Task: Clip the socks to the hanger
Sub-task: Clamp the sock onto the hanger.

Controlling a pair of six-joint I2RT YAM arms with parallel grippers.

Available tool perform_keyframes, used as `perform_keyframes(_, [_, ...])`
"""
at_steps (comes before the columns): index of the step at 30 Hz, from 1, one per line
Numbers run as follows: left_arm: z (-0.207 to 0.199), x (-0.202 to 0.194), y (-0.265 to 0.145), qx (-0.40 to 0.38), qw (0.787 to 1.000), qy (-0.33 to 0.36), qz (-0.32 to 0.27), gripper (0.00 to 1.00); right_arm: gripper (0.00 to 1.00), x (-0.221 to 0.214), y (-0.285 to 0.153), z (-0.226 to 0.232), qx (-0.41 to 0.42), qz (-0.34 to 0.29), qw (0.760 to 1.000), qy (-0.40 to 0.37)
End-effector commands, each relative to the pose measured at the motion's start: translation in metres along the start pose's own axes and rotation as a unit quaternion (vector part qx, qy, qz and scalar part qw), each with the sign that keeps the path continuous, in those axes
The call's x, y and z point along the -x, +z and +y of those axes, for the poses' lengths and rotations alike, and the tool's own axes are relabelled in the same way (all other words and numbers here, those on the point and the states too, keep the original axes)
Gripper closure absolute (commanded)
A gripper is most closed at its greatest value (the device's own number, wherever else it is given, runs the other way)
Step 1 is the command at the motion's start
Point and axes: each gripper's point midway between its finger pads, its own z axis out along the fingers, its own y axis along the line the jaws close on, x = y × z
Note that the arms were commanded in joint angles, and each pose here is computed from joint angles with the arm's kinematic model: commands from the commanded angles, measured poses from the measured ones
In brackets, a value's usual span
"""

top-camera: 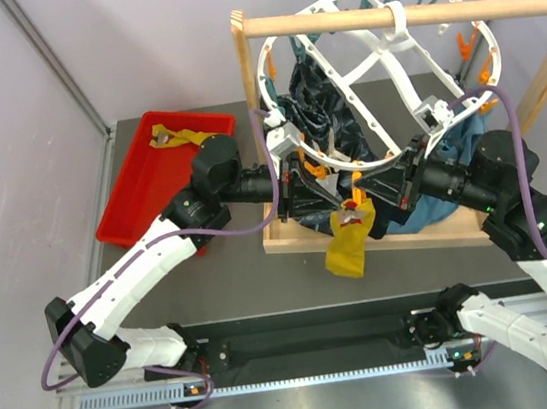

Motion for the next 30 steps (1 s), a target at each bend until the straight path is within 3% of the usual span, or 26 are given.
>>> perform_keyframes(1, [-0.021, 0.038, -0.004, -0.015, 0.997, 0.06, -0.046, 1.0, 1.0, 0.007, -0.003, 0.017, 0.04, -0.014, 0.999, -0.009])
perform_keyframes(19, [-0.013, 0.054, -0.007, 0.025, 0.995, 0.061, -0.078, 1.0, 0.99, 0.008, -0.01, 0.019, 0.036, -0.02, 0.999, -0.009])
perform_keyframes(30, [-0.018, 0.061, -0.005, 0.011, 0.994, 0.055, -0.09, 1.0, 0.9, 0.007, -0.01, 0.018, 0.033, -0.019, 0.999, -0.007])
